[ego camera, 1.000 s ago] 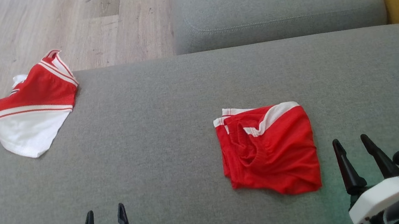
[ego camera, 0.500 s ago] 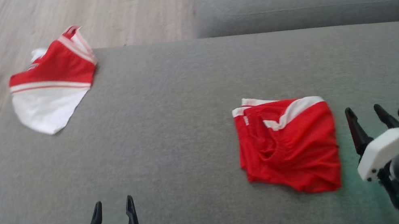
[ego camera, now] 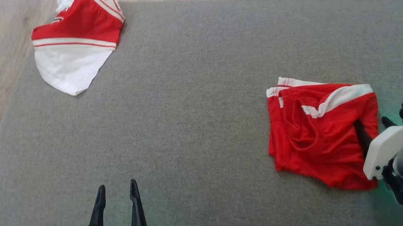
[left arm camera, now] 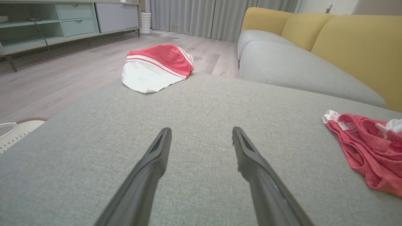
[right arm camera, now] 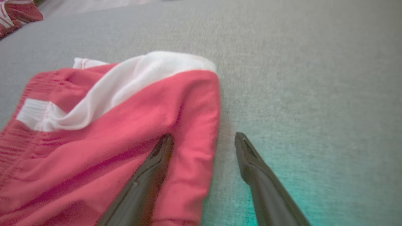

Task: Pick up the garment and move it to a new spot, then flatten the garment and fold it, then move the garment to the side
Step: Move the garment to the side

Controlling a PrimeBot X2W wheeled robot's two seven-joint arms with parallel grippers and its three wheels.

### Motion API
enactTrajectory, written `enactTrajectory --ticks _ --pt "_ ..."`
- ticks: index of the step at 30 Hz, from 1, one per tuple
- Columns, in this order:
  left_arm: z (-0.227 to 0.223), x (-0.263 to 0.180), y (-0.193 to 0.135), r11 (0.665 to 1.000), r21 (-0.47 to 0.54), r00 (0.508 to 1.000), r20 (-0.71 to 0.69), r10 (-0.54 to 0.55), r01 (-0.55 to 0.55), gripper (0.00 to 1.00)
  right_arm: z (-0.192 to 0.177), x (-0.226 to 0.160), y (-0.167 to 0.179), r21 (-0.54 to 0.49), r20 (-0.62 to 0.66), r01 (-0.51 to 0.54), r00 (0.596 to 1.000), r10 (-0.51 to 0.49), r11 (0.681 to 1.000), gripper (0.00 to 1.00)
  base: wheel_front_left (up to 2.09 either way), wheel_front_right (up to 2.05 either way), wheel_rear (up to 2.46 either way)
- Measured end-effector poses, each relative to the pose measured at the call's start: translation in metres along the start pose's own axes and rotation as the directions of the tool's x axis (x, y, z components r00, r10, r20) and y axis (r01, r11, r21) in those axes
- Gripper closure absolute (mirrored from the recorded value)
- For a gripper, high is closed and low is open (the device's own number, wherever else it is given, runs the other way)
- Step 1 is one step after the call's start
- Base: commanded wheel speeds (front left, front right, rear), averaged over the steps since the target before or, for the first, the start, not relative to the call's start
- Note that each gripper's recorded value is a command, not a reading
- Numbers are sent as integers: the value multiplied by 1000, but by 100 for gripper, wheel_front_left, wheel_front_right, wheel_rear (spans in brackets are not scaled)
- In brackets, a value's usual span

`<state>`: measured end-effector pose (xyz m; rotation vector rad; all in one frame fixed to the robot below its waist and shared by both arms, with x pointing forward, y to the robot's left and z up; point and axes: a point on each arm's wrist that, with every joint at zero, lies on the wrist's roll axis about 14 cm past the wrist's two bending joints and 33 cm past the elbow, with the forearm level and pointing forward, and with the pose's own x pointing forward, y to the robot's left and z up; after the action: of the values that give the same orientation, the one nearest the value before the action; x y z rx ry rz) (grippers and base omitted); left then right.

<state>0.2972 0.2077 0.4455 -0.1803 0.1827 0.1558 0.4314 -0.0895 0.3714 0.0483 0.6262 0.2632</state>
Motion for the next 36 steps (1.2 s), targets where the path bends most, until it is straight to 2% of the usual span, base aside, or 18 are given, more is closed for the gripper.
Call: enactTrajectory --ticks 2,3,4,6,7,14,20,25,26,32,36 --pt "-2 1 2 1000 3 1000 -8 8 -8 0 -4 5 4 3 -20 -12 1000 12 1000 0 0 0 0" --pt "-2 3 2 1000 10 1000 -9 7 -7 0 -3 8 5 7 -19 -16 1000 16 1000 29 0 0 0" --pt "-1 5 1 1000 13 1000 -7 4 -4 0 0 10 6 14 -15 -19 1000 19 1000 49 0 0 0" --pt "1 9 -2 1000 22 1000 -2 -8 8 0 4 12 7 14 -6 -25 1000 25 1000 79 0 0 0" --pt "1 12 -5 1000 22 1000 -2 -20 20 0 6 13 7 14 2 -26 1000 26 1000 100 0 0 0" --pt "1 33 -36 991 47 992 -7 -127 127 0 30 12 -16 17 84 24 996 -26 1000 100 0 0 0" --pt "4 65 -83 959 76 962 -2 -273 273 0 68 -4 -74 45 199 162 965 -168 986 100 0 0 0" --pt "3 91 -130 907 102 912 -12 -410 409 0 76 -32 -133 112 244 295 918 -314 949 100 0 0 0" --pt "3 91 -130 907 102 912 -12 -410 409 0 76 -32 -133 112 244 295 918 -314 949 100 0 0 0" --pt "-10 111 -187 823 105 830 -53 -556 558 0 65 -62 -184 141 226 421 867 -443 896 100 0 0 0" --pt "-23 117 -212 778 96 784 -90 -614 620 0 56 -75 -207 150 209 477 841 -499 866 100 0 0 0"
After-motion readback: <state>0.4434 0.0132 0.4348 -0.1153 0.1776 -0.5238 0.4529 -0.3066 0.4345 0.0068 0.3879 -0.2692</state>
